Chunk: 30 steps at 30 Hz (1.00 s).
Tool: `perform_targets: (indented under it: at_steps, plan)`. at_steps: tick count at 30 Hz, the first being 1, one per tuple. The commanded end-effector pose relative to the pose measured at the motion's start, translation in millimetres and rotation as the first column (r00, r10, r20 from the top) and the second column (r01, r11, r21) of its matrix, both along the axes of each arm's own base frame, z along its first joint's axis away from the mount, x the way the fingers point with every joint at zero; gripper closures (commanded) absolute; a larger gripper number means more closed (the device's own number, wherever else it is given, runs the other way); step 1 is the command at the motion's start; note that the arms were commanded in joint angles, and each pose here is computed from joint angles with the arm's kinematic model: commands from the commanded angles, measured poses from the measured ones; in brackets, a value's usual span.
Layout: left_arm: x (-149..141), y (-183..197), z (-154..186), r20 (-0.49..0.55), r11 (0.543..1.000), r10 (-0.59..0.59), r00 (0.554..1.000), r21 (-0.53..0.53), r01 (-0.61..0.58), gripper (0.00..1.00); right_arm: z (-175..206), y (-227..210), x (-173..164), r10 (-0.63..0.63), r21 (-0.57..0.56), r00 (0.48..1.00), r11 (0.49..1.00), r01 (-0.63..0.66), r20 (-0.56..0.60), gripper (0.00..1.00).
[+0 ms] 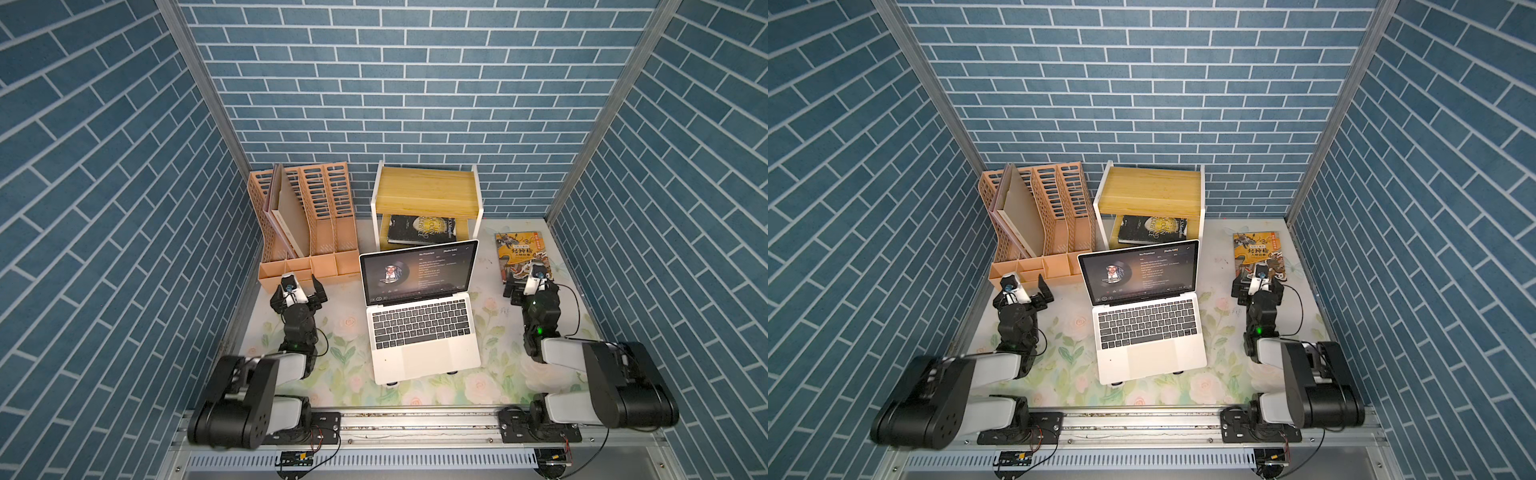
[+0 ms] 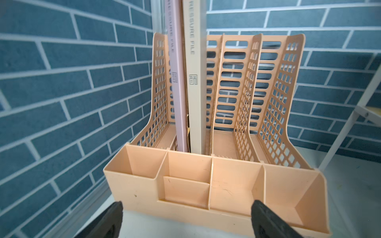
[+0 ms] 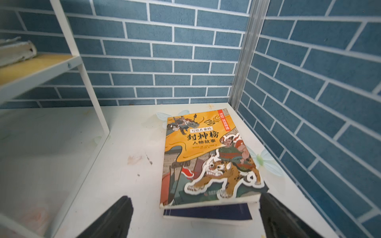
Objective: Close the laptop lid and set it aside
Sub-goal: Close the lid of the laptop.
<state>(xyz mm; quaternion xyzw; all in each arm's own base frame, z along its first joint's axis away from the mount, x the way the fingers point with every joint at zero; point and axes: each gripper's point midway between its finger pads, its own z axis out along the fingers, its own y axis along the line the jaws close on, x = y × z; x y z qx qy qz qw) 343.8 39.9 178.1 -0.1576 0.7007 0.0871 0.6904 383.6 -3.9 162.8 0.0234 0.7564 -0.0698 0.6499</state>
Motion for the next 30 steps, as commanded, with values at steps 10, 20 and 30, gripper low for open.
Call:
perform_targets:
  at_steps: [10,20,30]
  plan:
    - [-39,-39,12,0.036,0.821,-0.187,0.982,-0.543,0.177,0.00,21,-27,-81,-0.185,0.343,0.955,0.903,0.258,-0.230,0.00]
    - [-58,-88,-34,-0.166,0.683,-0.442,0.881,-0.699,0.211,0.00,138,36,-96,0.192,0.453,0.979,0.881,-0.139,-0.073,0.04]
    - [-82,-116,-52,-0.189,0.605,-0.568,0.801,-0.756,0.250,0.00,229,123,-77,0.464,0.483,0.884,0.788,-0.382,-0.058,0.31]
